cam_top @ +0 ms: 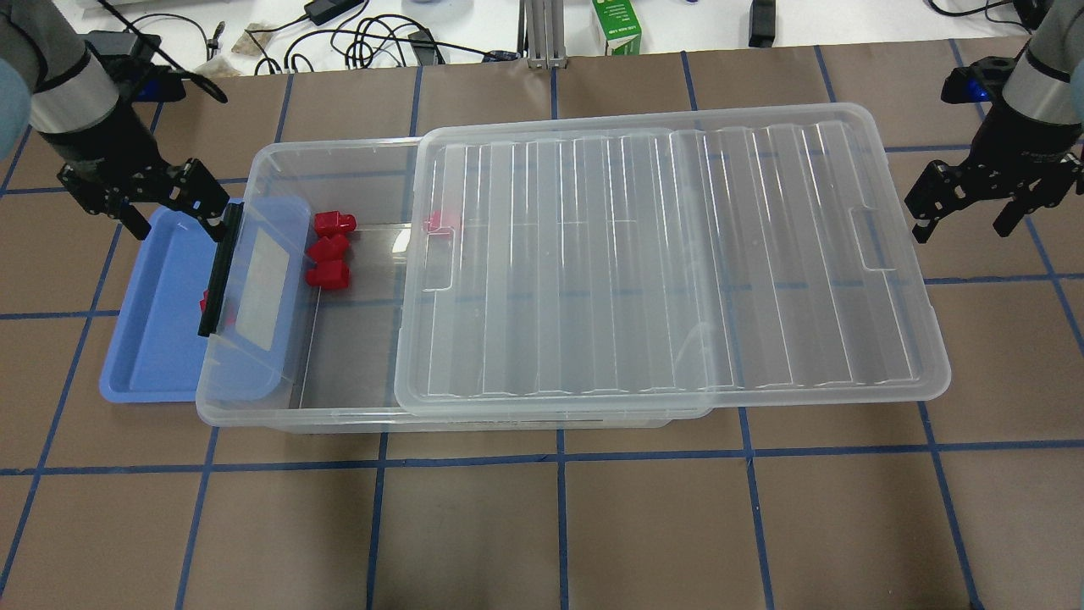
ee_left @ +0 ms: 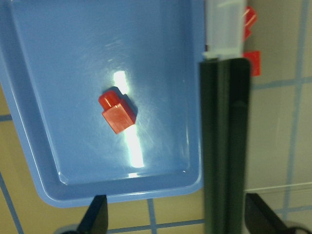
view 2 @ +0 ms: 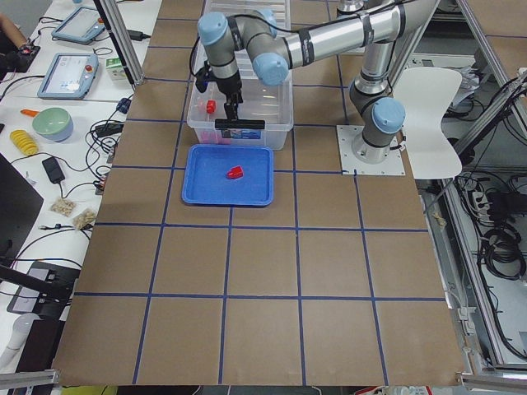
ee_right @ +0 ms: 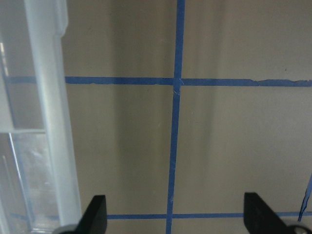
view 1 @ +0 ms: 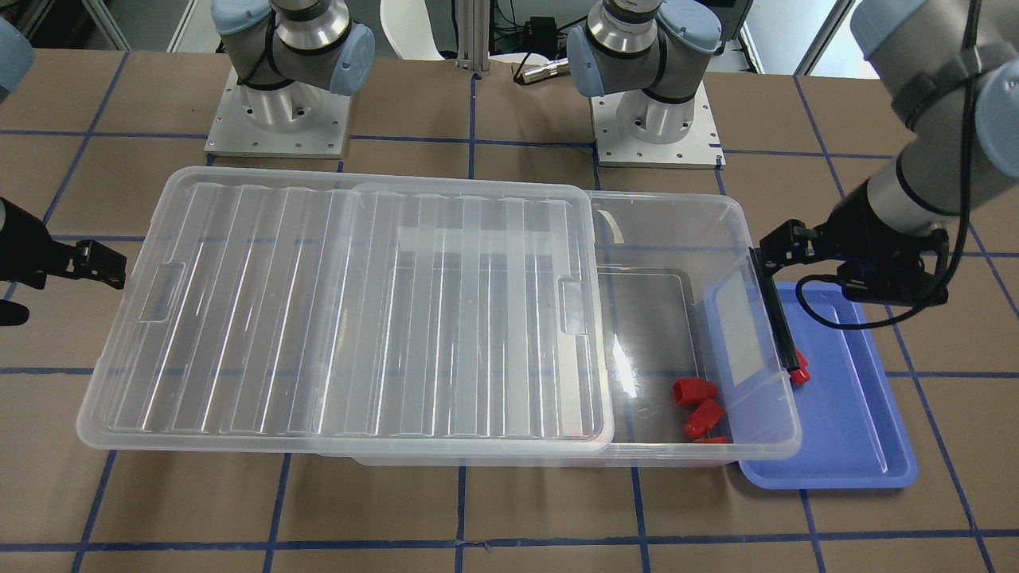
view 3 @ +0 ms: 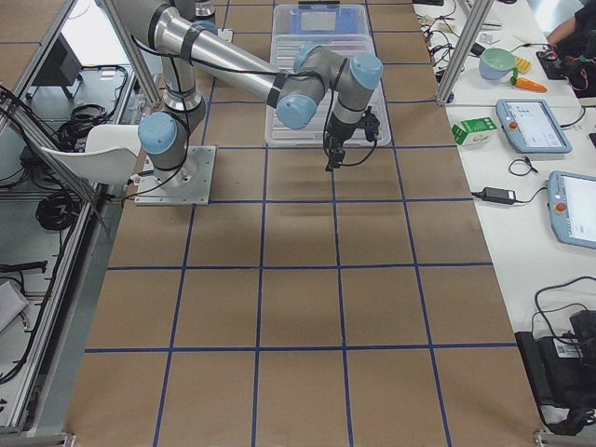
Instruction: Place red block in blue tray from box
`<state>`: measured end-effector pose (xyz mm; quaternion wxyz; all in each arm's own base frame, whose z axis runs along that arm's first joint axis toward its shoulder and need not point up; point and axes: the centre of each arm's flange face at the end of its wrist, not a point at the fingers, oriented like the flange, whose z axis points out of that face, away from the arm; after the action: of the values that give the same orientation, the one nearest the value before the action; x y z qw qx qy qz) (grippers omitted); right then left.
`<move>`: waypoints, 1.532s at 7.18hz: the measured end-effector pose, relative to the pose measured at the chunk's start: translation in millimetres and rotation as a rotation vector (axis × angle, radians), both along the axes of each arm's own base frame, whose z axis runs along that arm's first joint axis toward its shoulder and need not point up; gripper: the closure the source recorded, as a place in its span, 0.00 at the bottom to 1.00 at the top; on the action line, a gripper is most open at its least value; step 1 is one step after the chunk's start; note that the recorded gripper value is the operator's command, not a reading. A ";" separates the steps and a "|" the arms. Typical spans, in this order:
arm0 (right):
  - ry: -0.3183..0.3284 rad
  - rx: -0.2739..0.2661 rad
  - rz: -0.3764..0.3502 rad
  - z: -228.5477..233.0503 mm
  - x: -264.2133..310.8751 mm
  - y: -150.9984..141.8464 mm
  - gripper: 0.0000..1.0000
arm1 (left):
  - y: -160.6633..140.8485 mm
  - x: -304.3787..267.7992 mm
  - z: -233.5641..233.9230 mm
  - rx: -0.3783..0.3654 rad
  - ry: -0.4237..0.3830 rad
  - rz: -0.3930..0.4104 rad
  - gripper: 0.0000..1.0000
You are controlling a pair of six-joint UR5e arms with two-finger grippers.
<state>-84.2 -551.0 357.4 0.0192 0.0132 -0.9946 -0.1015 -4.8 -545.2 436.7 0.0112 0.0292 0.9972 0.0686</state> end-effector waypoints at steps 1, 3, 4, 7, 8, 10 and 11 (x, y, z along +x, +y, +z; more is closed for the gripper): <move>0.002 0.002 -0.013 -1.0 1.8 0.0 0.00 | 18.0 -43.5 35.0 -0.047 -0.022 0.006 0.00; 0.009 0.005 -0.052 -2.0 4.9 -0.2 0.00 | 57.9 -91.5 86.8 -0.145 -0.026 -0.029 0.00; 0.008 0.005 -0.058 -2.3 6.4 -0.4 0.00 | 68.4 -98.0 93.0 -0.172 -0.024 -0.054 0.00; -0.001 0.002 -0.064 -4.4 23.5 -3.6 0.00 | 63.7 -103.4 92.3 -0.230 0.017 -0.064 0.00; 0.001 0.002 -0.063 -4.5 33.2 -4.8 0.00 | 58.3 -103.8 97.2 -0.242 0.037 -0.063 0.00; 0.012 -0.001 -0.078 -4.6 56.1 -6.5 0.00 | 55.1 -103.8 95.2 -0.231 0.028 -0.072 0.00; 0.018 -0.002 -0.091 -4.6 66.6 -7.0 0.00 | 55.2 -103.4 91.2 -0.224 0.026 -0.073 0.00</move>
<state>-17.6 -558.0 352.8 0.0236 -0.0328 -0.9940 -0.1013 -108.2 -489.9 527.9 0.0040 0.0650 0.9969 -0.0438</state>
